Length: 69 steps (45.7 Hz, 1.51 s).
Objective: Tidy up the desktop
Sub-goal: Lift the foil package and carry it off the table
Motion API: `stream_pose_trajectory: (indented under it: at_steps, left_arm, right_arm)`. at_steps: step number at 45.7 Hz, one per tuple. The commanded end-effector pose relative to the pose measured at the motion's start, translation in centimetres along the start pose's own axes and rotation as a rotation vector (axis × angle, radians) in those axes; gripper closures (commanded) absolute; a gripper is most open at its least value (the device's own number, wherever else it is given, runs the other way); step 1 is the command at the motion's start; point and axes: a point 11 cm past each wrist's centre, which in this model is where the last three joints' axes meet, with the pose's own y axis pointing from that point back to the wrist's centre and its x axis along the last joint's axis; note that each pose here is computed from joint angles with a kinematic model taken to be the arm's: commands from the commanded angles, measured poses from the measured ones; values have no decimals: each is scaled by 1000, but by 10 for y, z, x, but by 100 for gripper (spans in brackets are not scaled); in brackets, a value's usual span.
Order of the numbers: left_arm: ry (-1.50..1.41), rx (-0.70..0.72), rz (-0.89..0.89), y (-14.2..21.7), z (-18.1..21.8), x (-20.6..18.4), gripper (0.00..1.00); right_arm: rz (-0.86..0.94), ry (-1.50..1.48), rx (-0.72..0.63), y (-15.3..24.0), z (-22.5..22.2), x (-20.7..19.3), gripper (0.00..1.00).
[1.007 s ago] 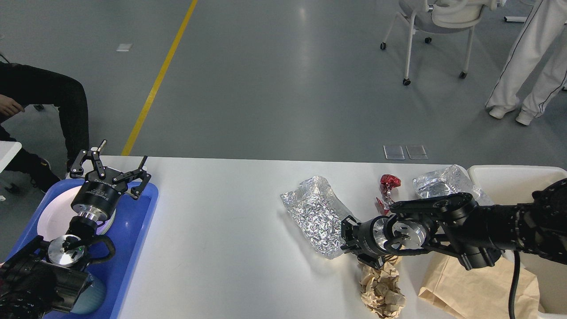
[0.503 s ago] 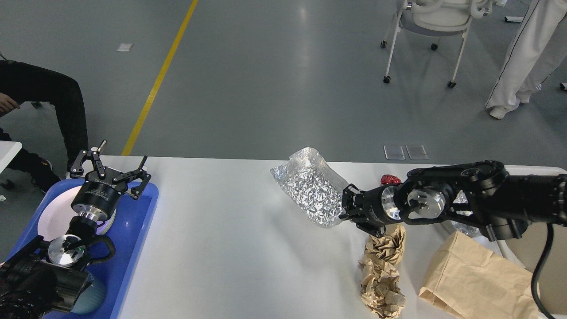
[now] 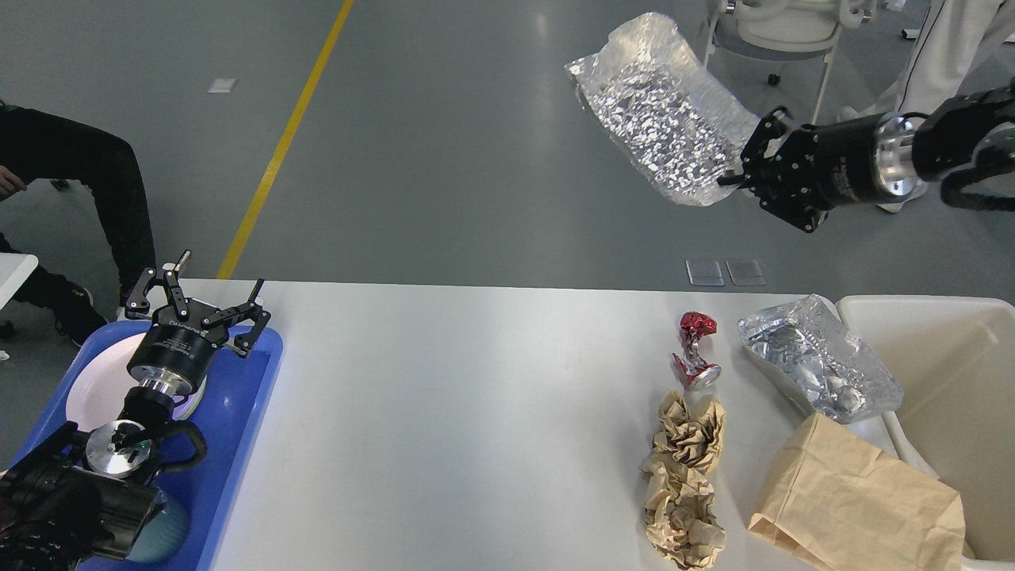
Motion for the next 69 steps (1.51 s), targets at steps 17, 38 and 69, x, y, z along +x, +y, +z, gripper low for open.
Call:
stream_pose_trajectory:
  at_steps: [17, 38, 69]
  left_arm:
    - [0, 0, 0, 0, 0, 0, 4]
    - [0, 1, 0, 0, 0, 0, 4]
    - [0, 0, 0, 0, 0, 0, 4]
  right_arm:
    - [623, -321, -422, 31, 242, 114, 100]
    - [809, -244, -825, 37, 406, 75, 41]
    - [468, 206, -566, -59, 208, 60, 0]
